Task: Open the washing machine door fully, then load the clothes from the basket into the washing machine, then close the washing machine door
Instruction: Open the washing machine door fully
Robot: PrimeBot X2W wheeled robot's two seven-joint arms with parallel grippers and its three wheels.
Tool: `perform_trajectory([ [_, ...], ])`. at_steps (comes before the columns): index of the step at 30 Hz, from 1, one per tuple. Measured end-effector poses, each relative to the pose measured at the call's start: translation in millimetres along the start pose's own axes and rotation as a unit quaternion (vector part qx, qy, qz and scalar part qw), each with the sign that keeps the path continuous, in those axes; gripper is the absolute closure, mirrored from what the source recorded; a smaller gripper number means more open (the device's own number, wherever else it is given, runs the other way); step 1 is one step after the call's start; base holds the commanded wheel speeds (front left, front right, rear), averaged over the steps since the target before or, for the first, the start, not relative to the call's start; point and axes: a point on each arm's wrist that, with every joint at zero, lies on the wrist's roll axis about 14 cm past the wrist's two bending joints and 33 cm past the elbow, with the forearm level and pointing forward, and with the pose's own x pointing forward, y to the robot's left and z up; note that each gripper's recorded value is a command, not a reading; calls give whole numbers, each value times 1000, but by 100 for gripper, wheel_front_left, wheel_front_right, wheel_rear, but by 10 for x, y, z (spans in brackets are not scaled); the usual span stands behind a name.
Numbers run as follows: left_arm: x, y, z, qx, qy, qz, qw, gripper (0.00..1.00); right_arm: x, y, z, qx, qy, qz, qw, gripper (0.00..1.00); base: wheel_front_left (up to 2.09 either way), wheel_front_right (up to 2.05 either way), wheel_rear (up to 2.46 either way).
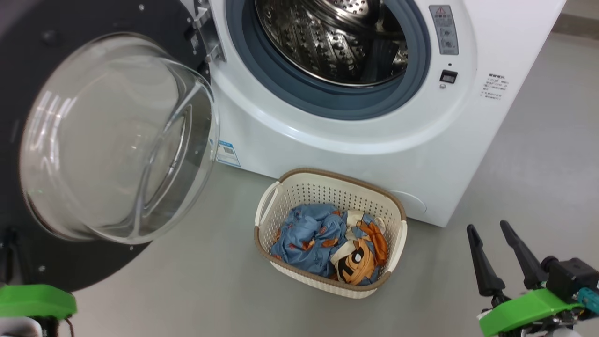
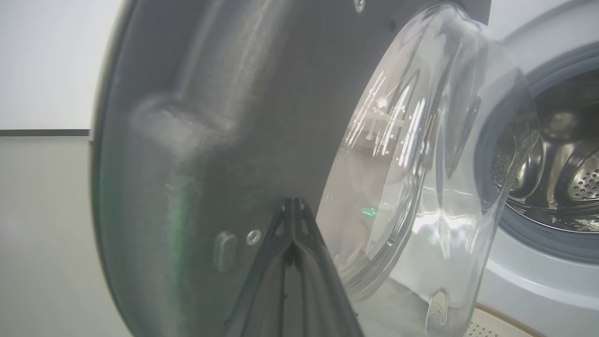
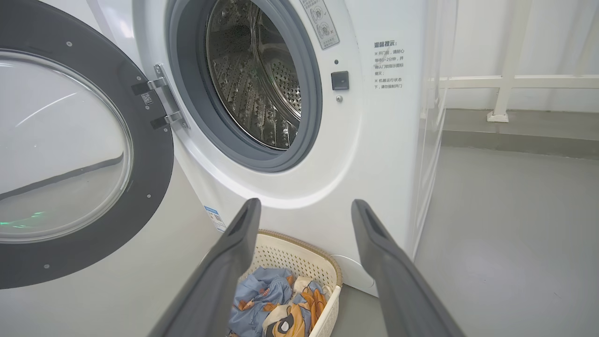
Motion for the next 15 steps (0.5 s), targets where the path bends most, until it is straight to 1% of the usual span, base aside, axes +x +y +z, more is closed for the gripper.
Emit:
perform_trajectory([
  [4,131,70,66,3,-7,17,1000,100,99,-55,28,0,-6,0,1000,0,0,0,0],
  [11,335,176,126,19,-12,43,999,100,197,-184,-42,0,-1,-5,1000,0,0,0,0],
  [15,437,240,157,19,-15,62,998,100,276,-253,-70,-2,0,-6,1000,0,0,0,0],
])
